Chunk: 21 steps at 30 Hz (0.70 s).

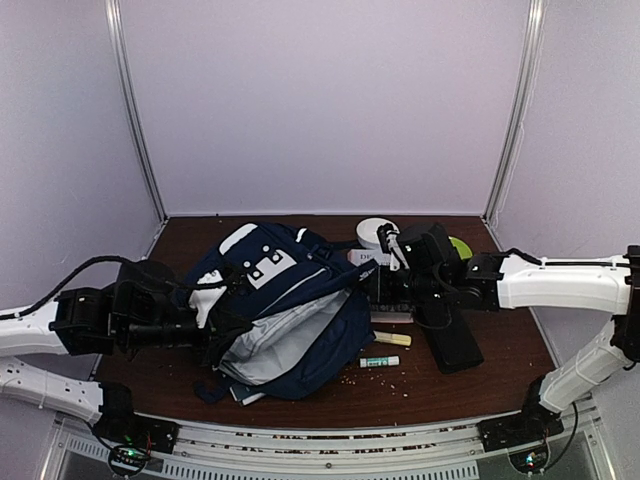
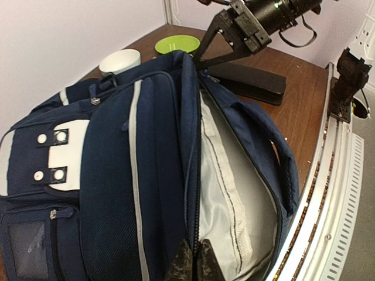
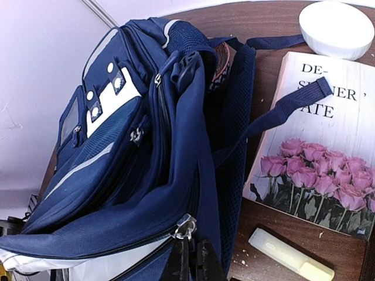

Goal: Pack the student bag
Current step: Unzip the student bag at the center of the board.

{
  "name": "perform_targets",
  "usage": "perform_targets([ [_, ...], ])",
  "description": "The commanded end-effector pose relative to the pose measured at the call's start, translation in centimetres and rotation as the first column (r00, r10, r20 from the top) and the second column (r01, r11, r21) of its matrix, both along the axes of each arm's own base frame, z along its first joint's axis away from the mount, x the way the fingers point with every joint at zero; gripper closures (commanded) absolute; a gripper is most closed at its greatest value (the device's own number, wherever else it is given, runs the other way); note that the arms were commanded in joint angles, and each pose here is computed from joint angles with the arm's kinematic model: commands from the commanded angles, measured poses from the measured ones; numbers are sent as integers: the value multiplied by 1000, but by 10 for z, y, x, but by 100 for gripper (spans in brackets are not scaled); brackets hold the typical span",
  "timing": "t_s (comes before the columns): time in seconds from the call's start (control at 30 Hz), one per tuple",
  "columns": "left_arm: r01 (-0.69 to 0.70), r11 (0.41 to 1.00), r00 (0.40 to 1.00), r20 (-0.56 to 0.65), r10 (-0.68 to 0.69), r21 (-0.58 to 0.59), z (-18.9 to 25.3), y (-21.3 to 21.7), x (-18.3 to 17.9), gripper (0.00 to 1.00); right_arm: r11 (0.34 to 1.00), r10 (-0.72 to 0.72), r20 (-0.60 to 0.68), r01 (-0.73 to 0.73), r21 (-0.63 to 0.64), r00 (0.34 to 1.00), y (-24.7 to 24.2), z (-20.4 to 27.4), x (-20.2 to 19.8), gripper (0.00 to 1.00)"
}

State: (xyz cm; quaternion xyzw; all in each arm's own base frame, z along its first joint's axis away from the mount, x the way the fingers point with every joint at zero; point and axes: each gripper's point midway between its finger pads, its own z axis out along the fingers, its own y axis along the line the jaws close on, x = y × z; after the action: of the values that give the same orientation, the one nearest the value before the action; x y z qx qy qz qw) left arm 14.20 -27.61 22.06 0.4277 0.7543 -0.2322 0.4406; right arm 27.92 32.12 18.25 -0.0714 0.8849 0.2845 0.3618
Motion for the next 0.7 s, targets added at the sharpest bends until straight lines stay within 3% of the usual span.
perform_targets([
  [0.0, -157, 988, 987, 34, 157, -6, 6, 42, 9, 100, 974, -215, 61, 219, -55, 975, -43, -1, 51, 100],
  [0.1, -206, 978, 977, 43, 208, -44, 11, 54, 12, 100, 983, -172, 45, 175, -52, 984, -29, -8, 56, 100],
  [0.27, -172, 985, 985, -16, 172, -21, -4, 39, 8, 100, 997, -77, 47, 78, -14, 996, -7, -10, 38, 100],
  [0.47, -158, 986, 987, -36, 160, 45, -11, 25, 11, 48, 999, -16, 42, 17, -29, 999, 6, -15, 13, 100],
  [0.57, -145, 989, 989, -6, 145, 26, 7, 23, 12, 35, 1000, -5, 36, 6, -22, 999, 8, -15, 8, 100],
  [0.67, -97, 995, 995, 4, 96, 34, 29, 15, 10, 30, 1000, 19, 33, -18, -15, 999, 11, -14, 2, 100],
])
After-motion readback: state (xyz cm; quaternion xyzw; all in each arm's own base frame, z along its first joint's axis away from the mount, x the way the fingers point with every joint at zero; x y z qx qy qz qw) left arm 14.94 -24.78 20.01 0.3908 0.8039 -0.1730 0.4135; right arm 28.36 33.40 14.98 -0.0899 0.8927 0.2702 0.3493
